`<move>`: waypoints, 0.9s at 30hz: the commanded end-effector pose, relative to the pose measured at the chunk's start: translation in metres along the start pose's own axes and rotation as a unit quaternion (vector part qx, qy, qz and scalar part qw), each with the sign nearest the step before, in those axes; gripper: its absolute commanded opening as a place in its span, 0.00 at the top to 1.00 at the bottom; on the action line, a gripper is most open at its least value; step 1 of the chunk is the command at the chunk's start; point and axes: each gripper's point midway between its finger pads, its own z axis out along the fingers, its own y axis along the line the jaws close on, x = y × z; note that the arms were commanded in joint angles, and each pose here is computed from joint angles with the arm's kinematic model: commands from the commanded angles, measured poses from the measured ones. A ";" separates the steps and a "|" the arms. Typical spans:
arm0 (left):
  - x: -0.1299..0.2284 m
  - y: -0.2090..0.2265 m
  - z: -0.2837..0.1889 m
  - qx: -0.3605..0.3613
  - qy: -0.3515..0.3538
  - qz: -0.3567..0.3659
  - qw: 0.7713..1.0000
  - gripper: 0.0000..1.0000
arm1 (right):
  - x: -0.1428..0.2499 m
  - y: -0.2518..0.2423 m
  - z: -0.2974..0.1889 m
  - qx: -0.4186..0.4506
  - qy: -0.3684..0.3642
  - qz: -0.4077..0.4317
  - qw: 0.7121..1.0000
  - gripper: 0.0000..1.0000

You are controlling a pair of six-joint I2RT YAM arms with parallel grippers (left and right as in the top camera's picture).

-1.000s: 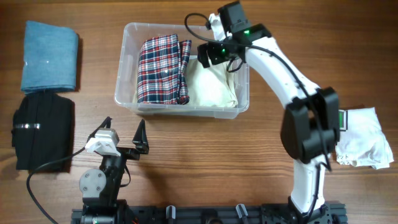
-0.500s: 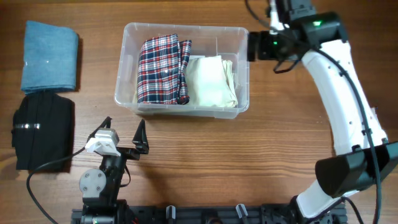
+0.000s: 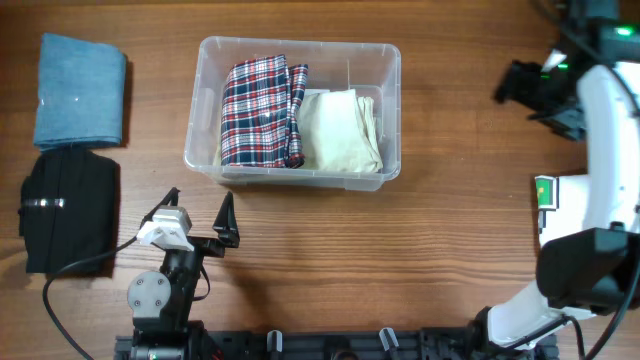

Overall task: Pack container
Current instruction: 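Reach the right gripper to the white cloth with green tag and grasp it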

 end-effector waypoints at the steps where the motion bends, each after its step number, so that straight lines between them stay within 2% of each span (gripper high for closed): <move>1: 0.002 0.000 0.000 -0.001 0.001 -0.003 1.000 0.00 | -0.005 -0.071 0.003 0.040 0.022 0.149 0.988 0.00; 5: 0.002 0.000 0.000 -0.001 0.001 -0.003 1.000 0.00 | 0.019 -0.160 0.025 0.075 0.079 0.323 0.940 0.00; 11: 0.002 0.000 0.000 -0.001 0.001 -0.003 1.000 0.00 | 0.080 -0.215 0.111 0.022 0.155 0.439 0.885 0.00; 14: 0.002 0.000 0.000 -0.001 0.001 -0.003 1.000 0.00 | 0.095 -0.240 0.120 0.036 0.155 0.438 0.885 0.01; 17: 0.002 0.000 0.000 -0.001 0.001 -0.003 1.000 0.00 | 0.102 -0.264 0.131 0.078 0.136 0.406 0.900 0.01; 22: 0.002 0.000 0.000 -0.001 0.001 -0.003 1.000 0.00 | 0.092 -0.260 0.160 0.042 0.095 0.349 0.931 0.01; 27: 0.002 0.000 0.000 -0.001 0.001 -0.003 1.000 0.00 | 0.085 -0.264 0.167 0.042 0.074 0.329 0.941 0.01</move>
